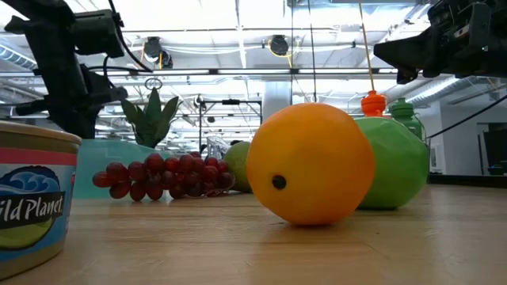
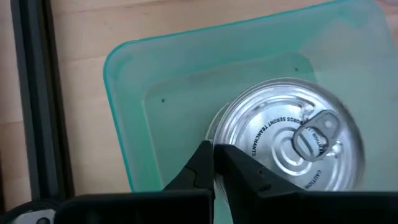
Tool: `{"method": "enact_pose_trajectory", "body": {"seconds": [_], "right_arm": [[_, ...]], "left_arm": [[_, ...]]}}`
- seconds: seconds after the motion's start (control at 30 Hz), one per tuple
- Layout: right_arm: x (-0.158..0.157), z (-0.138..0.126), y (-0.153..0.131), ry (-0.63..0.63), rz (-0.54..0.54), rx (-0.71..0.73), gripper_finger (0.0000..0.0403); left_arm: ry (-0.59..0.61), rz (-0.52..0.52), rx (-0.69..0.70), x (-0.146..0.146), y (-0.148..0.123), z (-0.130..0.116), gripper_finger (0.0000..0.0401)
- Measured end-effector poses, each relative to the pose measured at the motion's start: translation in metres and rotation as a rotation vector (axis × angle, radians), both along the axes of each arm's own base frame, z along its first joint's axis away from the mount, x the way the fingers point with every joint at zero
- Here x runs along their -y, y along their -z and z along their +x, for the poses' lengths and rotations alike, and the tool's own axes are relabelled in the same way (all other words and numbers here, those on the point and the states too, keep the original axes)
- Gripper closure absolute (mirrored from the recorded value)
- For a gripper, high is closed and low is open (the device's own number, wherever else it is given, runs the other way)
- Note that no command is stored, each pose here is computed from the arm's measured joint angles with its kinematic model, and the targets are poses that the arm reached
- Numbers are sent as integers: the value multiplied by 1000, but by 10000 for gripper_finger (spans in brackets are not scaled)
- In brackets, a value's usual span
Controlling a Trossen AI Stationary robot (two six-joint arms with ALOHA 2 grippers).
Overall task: Pick & Place Food Item
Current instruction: Put the green tuna can into the green bin, then put the red bell pepper into the left transparent bin
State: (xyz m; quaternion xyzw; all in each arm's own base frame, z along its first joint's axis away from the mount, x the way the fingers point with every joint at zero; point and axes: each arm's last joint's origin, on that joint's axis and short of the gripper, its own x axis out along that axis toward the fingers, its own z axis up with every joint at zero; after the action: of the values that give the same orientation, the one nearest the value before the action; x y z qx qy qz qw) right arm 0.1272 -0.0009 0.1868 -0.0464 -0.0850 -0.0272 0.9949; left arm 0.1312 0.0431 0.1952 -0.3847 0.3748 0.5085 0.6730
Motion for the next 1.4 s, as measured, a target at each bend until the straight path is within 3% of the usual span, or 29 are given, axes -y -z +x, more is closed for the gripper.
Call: {"method": "enact_pose_trajectory", "body": {"seconds": [0.87,1.27,1.4], "right_arm": [[0,0,0,1,0,0,389],[0,0,0,0,0,0,389],[0,0,0,0,0,0,390]], "left_arm": [[49,13,-13,0,-2,-1,382],[102,126,106,-2,-42,1,382],[100,127,113,-2,-44,2,382]]}}
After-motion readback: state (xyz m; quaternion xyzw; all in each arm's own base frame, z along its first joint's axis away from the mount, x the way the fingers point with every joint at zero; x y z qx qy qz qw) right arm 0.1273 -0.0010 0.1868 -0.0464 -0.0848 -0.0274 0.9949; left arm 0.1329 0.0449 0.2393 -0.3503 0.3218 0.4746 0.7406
